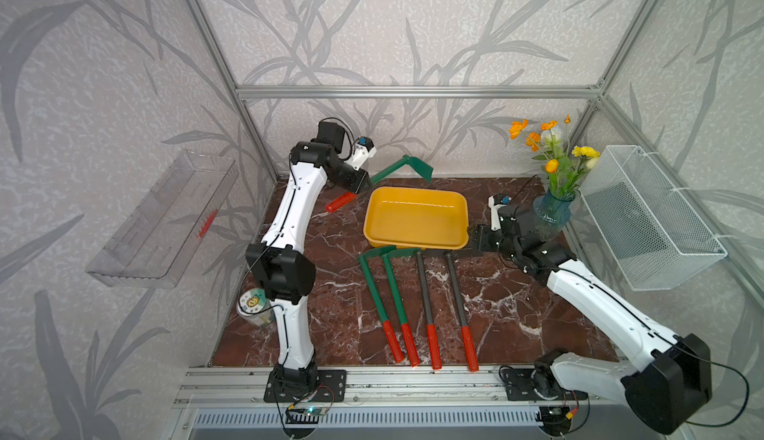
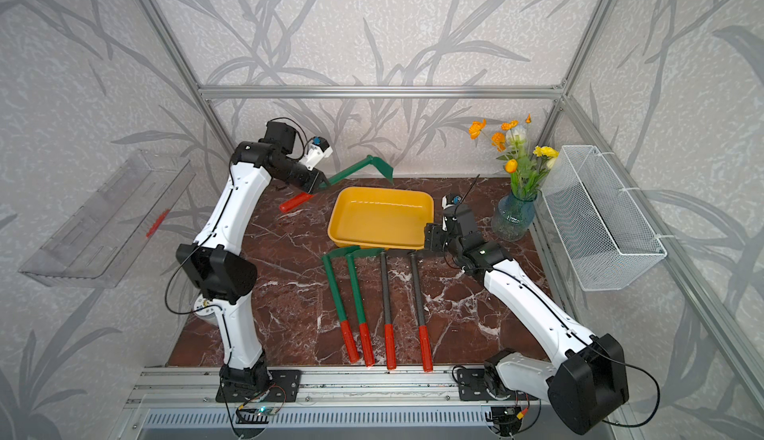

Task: Put the small hoe into the storage box
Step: Place the hoe in the storage box.

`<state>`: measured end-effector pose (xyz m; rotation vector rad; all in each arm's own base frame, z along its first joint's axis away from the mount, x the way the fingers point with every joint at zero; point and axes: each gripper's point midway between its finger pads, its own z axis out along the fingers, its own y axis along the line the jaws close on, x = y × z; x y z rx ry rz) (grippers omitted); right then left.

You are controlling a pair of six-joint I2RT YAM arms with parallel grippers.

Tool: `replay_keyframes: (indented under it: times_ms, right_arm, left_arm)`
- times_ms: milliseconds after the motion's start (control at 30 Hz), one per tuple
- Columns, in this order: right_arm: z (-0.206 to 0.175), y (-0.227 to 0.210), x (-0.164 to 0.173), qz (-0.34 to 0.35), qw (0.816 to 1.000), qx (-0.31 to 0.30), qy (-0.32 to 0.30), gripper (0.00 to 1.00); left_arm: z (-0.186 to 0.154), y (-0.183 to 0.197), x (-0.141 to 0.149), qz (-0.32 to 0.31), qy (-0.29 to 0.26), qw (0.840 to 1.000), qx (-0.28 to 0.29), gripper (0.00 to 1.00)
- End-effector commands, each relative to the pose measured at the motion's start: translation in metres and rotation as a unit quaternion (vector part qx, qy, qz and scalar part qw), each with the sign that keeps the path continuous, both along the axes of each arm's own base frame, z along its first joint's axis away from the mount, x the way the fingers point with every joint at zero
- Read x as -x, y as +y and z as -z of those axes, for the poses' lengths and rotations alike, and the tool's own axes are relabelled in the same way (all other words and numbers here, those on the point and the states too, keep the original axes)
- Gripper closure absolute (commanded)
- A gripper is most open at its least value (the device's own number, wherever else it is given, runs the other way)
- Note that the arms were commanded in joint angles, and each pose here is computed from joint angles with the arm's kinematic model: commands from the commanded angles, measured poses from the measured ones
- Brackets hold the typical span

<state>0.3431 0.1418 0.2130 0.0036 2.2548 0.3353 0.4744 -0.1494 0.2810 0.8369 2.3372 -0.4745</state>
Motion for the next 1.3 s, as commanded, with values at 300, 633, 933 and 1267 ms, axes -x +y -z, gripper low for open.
replay_keyframes:
  times_ms: [300,633,933,1267]
  right_arm:
    - [0.001,-0.012,-0.008,0.025,0.999,0.022,0.020,0.26]
    - [0.033,0.000,-0.018,0.019,0.998,0.010,0.050,0.26]
    - [0.059,0.004,-0.018,0.011,0.998,0.011,0.064,0.26]
    - [0.064,0.010,-0.027,0.005,0.998,0.011,0.068,0.26]
  left_arm:
    - [0.056,-0.051,-0.019,0.209,-0.039,0.976,-0.044,1.00]
    - [0.094,-0.076,-0.037,0.241,-0.052,0.968,-0.049,1.00]
    - [0.137,-0.087,-0.057,0.265,-0.067,0.960,-0.067,1.00]
    - [0.170,-0.104,-0.070,0.282,-0.084,0.954,-0.063,1.00]
